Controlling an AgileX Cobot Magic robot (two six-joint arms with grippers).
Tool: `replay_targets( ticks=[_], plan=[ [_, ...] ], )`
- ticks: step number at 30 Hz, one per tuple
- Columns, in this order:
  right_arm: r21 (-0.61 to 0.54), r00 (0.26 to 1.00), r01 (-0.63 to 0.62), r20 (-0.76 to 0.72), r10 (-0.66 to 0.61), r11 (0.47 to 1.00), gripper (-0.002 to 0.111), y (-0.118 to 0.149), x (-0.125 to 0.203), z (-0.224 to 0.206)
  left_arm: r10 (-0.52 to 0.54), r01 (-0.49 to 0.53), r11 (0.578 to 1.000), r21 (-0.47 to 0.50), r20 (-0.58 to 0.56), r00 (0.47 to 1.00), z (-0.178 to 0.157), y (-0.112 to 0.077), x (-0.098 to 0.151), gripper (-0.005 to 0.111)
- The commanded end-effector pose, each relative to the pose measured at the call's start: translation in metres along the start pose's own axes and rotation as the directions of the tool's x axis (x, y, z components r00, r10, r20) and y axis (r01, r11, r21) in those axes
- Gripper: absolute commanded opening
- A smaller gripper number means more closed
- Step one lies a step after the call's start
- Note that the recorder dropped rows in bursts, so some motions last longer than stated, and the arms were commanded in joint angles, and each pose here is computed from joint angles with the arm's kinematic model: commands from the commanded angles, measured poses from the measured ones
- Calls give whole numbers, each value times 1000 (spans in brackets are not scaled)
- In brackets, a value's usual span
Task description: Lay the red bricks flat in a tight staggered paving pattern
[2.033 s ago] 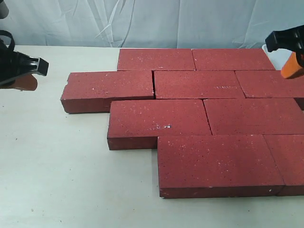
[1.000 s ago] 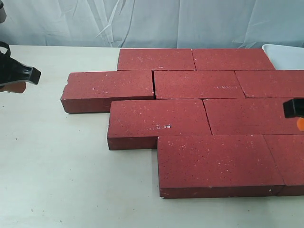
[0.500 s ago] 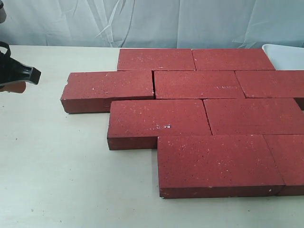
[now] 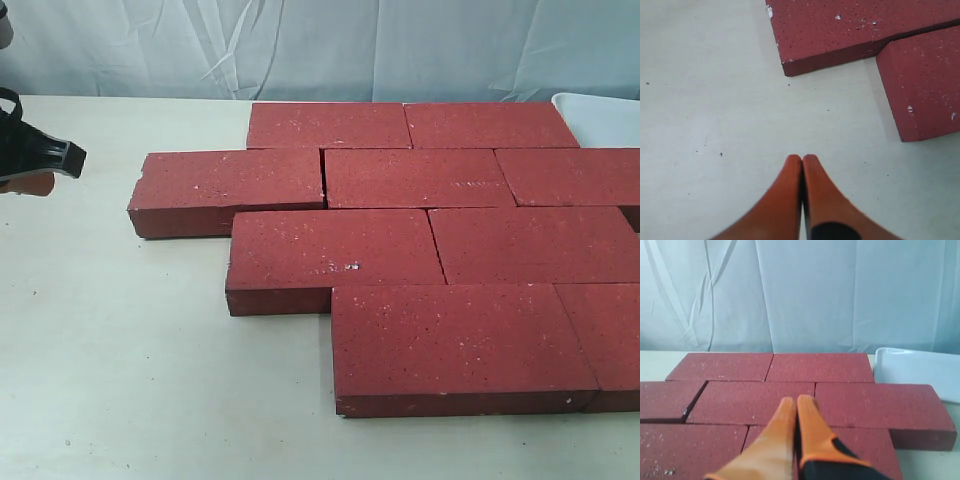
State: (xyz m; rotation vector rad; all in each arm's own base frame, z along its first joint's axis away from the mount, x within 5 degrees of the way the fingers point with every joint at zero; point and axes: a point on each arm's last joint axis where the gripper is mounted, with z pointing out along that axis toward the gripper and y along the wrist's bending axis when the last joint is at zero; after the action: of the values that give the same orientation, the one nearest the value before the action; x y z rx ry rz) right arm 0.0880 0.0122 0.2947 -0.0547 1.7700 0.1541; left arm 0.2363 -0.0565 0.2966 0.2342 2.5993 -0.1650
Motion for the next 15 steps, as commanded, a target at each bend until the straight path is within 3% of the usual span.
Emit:
replay_targets(
  ticks=[1, 15],
  plan=[
    [7, 999, 19, 40, -20, 1000, -1, -1, 1, 1, 17, -17, 1000, 0, 5, 1000, -2, -1, 1, 0],
    [-24, 999, 16, 35, -15, 1000, -1, 2, 2, 1, 17, -17, 1000, 0, 7, 1000, -2, -1, 0, 0]
  ],
)
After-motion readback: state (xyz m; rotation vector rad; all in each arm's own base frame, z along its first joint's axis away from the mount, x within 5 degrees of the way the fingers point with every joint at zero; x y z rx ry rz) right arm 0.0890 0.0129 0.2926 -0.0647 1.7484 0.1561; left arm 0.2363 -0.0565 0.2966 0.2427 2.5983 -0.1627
